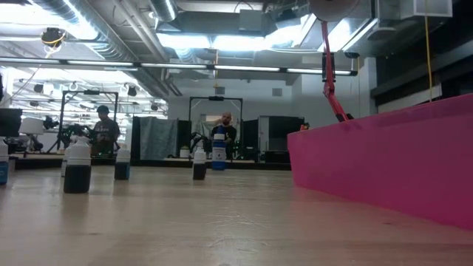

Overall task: Pick & Place food coloring
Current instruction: Put the small orange food coloring bottle into the red bin

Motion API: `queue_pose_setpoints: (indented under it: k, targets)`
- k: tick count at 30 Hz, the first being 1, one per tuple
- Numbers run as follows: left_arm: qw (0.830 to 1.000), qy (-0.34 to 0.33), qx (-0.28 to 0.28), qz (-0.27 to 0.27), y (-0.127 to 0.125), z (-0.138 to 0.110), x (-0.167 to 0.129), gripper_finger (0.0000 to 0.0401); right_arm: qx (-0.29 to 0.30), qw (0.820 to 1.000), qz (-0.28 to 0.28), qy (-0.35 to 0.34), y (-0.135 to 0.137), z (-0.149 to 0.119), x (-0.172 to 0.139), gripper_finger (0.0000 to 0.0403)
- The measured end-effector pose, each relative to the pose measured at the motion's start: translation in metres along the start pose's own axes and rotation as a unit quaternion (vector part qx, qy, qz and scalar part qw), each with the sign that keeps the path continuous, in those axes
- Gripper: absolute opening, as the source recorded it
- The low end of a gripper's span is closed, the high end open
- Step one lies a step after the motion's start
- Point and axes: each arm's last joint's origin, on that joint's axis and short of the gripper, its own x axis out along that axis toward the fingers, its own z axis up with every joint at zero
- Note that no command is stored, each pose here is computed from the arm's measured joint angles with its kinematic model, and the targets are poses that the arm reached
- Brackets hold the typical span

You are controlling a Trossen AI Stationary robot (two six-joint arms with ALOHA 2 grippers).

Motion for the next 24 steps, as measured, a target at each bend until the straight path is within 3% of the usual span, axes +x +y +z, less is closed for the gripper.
queue_pose_setpoints:
  k: [14,19,24]
  targets:
    - [0.998,0.016,-0.051,0.012,0.006,-0.003,-0.001,0.0133,0.007,1.000,-0.008,0.026,-0.002,-0.005,-0.002,0.0064]
    - [0.997,0.013,-0.071,0.023,0.016,-0.003,-0.008,0.0183,0.009,0.998,-0.046,0.034,-0.001,-0.010,-0.004,0.0061]
    - [0.992,0.013,-0.092,0.084,0.033,-0.006,-0.020,0.0228,0.036,0.995,-0.086,0.043,0.003,-0.019,-0.009,0.0062]
